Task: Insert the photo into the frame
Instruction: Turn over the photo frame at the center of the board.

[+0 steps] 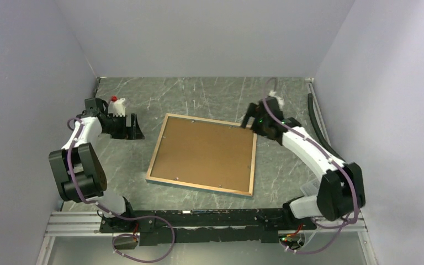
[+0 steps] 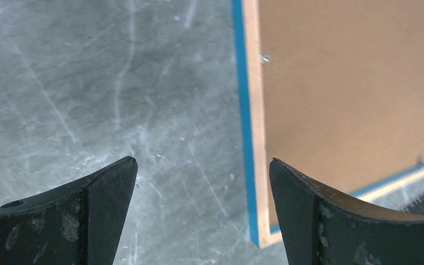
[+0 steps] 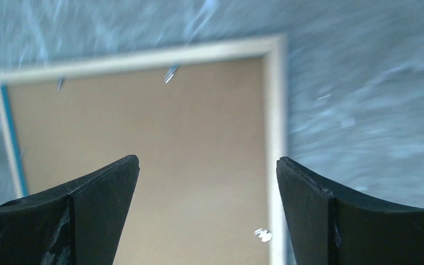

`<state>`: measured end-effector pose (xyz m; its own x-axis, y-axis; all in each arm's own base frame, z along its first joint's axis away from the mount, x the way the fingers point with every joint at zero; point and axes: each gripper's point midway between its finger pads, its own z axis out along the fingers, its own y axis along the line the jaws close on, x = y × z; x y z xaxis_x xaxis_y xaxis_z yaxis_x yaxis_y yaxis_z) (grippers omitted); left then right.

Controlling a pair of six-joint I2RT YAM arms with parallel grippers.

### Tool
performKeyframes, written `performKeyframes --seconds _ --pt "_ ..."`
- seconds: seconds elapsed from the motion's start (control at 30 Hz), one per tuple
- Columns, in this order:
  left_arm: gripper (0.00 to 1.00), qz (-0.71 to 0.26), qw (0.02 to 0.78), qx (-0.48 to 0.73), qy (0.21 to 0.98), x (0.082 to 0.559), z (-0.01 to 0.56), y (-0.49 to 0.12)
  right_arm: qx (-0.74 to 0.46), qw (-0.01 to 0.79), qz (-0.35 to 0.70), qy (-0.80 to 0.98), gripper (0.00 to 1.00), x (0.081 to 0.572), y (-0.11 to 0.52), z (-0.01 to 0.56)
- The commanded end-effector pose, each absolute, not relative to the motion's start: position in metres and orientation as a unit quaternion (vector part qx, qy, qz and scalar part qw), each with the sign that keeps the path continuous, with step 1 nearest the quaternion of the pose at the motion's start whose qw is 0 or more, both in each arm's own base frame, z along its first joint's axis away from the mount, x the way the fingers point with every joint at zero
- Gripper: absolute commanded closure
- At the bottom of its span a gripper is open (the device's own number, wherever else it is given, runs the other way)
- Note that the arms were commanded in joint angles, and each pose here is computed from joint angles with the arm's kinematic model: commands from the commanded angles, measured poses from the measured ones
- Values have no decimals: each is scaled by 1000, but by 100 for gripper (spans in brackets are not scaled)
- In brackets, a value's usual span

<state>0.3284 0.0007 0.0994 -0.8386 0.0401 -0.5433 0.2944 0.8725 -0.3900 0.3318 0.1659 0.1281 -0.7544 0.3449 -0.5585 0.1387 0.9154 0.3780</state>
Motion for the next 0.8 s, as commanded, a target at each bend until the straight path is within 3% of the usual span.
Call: performKeyframes --seconds 0.0,0.1,0.27,0.47,0.77 --pt "5 -158 365 26 917 376 98 29 208 435 27 875 0 351 73 158" --pt "5 -156 378 19 912 386 87 31 201 499 -60 841 0 353 34 159" --pt "5 -159 430 0 888 397 67 30 216 539 -155 799 0 343 -10 149" --pt "5 -153 530 9 834 399 67 24 223 648 -138 715 0 338 -33 152" --pt "5 -125 589 38 797 397 70 17 226 648 -166 709 0 344 -63 118"
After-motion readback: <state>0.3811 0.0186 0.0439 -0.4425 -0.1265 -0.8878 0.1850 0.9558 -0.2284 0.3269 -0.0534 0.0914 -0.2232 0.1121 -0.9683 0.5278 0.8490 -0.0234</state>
